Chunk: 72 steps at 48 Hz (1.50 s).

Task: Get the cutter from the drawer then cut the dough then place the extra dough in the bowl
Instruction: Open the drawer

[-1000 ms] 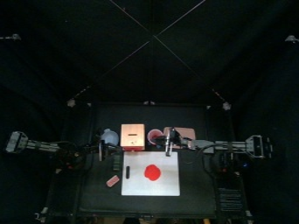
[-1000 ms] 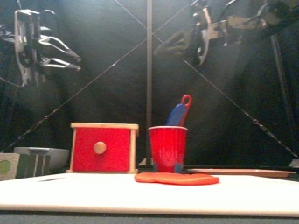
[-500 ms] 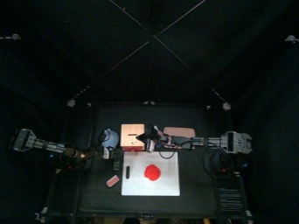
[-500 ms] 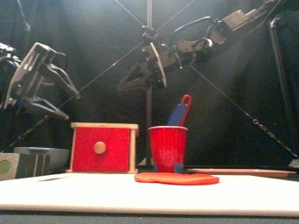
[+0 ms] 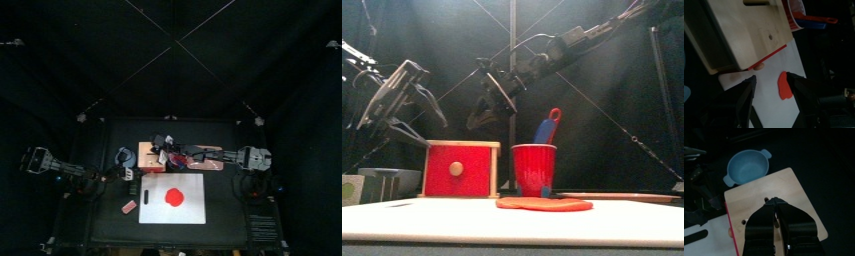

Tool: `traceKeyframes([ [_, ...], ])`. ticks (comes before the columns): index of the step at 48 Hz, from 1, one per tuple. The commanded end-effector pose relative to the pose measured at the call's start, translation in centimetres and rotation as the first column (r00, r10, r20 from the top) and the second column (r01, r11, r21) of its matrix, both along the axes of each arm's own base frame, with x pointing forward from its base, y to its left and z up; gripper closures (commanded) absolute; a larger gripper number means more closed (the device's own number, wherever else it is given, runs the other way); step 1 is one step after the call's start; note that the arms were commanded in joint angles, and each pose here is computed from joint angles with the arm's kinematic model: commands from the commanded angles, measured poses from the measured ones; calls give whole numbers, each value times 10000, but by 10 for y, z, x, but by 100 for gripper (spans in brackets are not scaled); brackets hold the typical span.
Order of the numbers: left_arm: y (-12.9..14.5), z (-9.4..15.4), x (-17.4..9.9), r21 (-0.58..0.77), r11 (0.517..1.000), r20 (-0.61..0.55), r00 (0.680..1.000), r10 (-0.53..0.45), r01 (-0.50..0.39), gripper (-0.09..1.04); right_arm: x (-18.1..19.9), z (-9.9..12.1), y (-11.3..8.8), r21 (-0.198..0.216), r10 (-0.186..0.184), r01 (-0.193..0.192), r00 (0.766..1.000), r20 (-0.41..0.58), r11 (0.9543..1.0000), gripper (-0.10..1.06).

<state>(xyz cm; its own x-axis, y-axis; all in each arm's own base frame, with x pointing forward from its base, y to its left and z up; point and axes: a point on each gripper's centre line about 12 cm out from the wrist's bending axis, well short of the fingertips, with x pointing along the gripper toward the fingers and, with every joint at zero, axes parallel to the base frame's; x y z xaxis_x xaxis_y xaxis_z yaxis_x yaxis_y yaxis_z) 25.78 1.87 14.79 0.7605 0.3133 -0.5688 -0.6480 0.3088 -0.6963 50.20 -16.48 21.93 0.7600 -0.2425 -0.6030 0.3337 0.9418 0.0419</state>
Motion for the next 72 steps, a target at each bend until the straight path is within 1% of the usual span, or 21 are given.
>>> traceKeyframes([
  [1,0,4,11,-121,9997,98,9997,225,-223,8,3,18,-10,-35,-119,119,9999,-11,9999,92],
  [7,2,1,15,-209,9984,24,9986,525,-524,8,5,11,-15,91,-178,182,9990,-422,9998,92],
  [13,2,0,19,-289,9976,-17,9980,634,-634,8,6,3,-15,245,-158,180,9961,-870,9995,92],
  [21,2,-9,26,-326,9965,-351,9965,764,-776,8,4,-5,-14,409,-129,185,9908,-1346,9990,92],
  [30,0,-15,39,-384,9957,-546,9951,823,-844,8,4,-6,-14,395,-110,168,9897,-1430,9991,92],
  [39,1,-20,45,-430,9941,-714,9927,967,-999,9,4,-6,-13,390,-95,152,9899,-1416,9991,92],
  [44,1,-23,46,-557,9904,-793,9894,1217,-1262,12,4,-5,-13,375,-87,141,9900,-1405,9992,92],
  [53,4,-25,44,-644,9844,-844,9838,1584,-1640,27,5,-5,-13,341,-50,100,9899,-1416,9994,92],
  [57,4,-25,44,-601,9840,-825,9832,1626,-1677,30,5,-6,-11,300,-19,63,9895,-1446,9995,92],
  [72,7,-19,49,-526,9805,-587,9807,1865,-1896,31,5,-6,-10,237,17,19,9887,-1500,9997,92],
])
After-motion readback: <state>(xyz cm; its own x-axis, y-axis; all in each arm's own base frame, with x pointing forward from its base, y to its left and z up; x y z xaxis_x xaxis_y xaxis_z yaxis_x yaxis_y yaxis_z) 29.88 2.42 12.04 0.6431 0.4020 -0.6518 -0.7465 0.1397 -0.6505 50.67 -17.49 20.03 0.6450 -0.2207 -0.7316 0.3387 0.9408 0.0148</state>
